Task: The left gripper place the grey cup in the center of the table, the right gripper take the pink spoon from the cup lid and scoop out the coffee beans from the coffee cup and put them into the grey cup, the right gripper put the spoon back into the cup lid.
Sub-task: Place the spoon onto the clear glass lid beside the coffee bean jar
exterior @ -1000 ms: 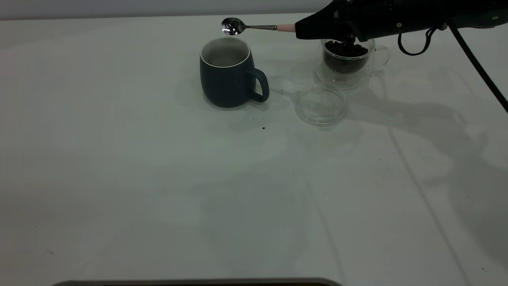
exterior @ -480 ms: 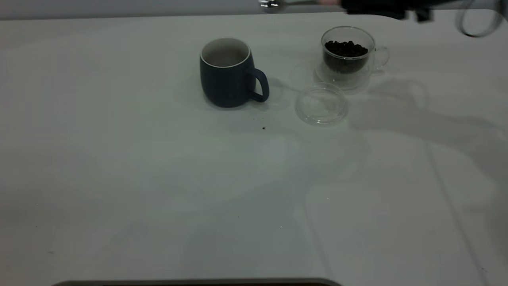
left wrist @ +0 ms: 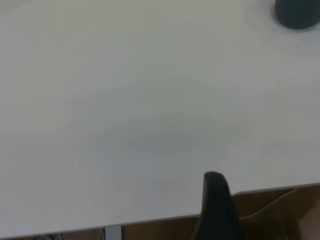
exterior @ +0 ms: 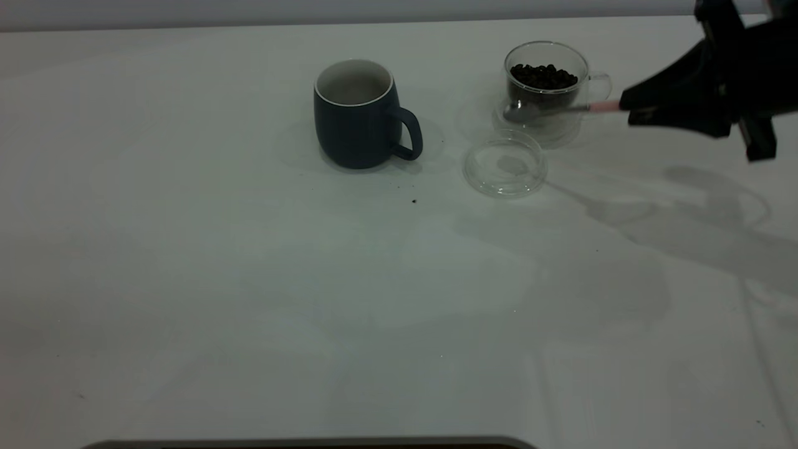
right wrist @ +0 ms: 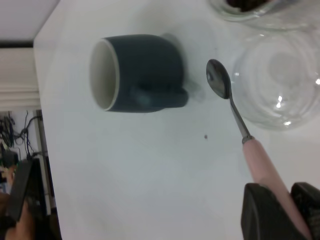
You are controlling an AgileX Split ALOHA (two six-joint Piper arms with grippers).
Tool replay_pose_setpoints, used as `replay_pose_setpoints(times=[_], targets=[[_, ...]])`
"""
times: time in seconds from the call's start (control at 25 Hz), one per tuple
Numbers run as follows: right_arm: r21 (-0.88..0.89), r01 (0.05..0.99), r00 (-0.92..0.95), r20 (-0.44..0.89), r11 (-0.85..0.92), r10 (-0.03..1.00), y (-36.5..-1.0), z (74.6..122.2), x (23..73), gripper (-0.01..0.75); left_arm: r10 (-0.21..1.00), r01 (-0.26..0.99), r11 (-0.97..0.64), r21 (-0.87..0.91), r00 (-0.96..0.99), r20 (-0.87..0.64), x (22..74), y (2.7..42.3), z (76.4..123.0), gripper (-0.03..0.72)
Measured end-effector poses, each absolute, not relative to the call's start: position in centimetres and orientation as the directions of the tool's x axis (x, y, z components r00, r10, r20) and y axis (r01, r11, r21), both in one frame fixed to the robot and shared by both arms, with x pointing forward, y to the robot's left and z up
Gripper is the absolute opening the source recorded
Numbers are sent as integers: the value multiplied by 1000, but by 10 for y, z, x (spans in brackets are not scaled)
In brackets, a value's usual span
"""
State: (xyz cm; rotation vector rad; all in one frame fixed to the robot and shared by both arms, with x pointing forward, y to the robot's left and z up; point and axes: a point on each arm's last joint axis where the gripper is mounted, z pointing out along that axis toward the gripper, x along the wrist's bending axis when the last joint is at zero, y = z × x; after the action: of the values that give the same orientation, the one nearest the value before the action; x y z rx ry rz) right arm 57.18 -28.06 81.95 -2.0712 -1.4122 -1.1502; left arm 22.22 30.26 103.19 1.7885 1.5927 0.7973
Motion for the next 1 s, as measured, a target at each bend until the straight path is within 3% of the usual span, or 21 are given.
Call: replay_pose_setpoints(times=[0.32,1.0], targets=[[40,902,225,807,-431,546,-281,768,586,110,995,629,-93,772,96,41,222,303,1032,567],[51,903,199,832,-428,518,-269,754,602,110,994,628,-96,772,98,43,222,303,1032,567]])
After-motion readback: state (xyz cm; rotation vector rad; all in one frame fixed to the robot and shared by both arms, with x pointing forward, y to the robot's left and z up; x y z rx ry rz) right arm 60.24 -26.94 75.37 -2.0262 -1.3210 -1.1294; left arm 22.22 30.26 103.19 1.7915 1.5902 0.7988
